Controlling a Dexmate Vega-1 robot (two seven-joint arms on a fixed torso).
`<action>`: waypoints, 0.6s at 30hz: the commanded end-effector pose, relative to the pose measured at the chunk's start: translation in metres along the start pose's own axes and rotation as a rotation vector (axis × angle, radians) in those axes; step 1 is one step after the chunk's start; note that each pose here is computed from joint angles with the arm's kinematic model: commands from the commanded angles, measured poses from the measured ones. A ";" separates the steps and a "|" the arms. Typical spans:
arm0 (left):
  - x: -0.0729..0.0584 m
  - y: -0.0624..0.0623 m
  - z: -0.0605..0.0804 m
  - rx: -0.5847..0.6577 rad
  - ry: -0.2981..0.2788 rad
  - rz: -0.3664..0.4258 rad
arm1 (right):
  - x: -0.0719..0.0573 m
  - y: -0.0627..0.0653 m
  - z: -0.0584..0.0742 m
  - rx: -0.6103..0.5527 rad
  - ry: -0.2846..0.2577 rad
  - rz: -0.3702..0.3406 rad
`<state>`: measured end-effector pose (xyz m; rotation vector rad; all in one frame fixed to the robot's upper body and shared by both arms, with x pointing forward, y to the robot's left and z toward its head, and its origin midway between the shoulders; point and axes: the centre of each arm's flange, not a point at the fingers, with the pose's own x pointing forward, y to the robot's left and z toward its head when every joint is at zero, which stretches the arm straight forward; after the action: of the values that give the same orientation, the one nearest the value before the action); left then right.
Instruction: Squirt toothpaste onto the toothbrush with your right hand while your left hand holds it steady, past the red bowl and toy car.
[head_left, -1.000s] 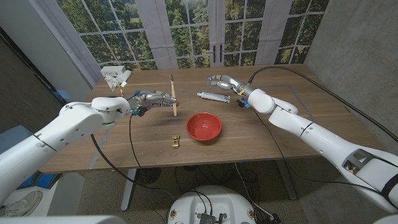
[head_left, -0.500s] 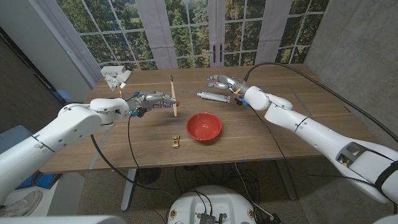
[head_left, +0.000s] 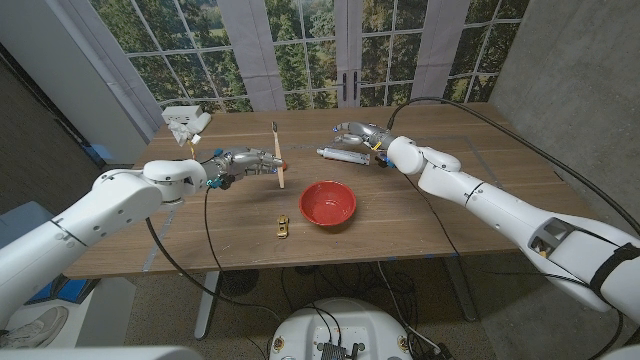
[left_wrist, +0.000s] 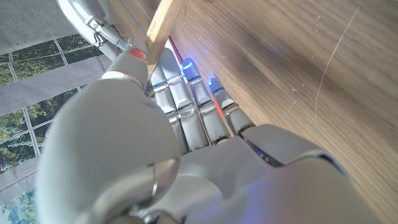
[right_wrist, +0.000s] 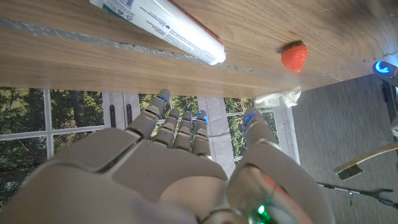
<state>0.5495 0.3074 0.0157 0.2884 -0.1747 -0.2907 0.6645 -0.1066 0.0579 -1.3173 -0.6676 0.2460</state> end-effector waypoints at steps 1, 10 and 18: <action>0.000 0.003 -0.001 -0.006 -0.005 0.002 | 0.014 0.004 0.001 -0.109 0.037 0.005; 0.001 0.005 -0.002 -0.012 -0.006 0.005 | 0.024 0.009 0.004 -0.168 0.085 0.033; 0.000 0.007 -0.003 -0.014 -0.004 0.007 | 0.030 0.014 0.003 -0.203 0.099 0.053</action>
<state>0.5513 0.3118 0.0155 0.2778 -0.1782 -0.2880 0.6807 -0.0938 0.0567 -1.4653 -0.6149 0.1690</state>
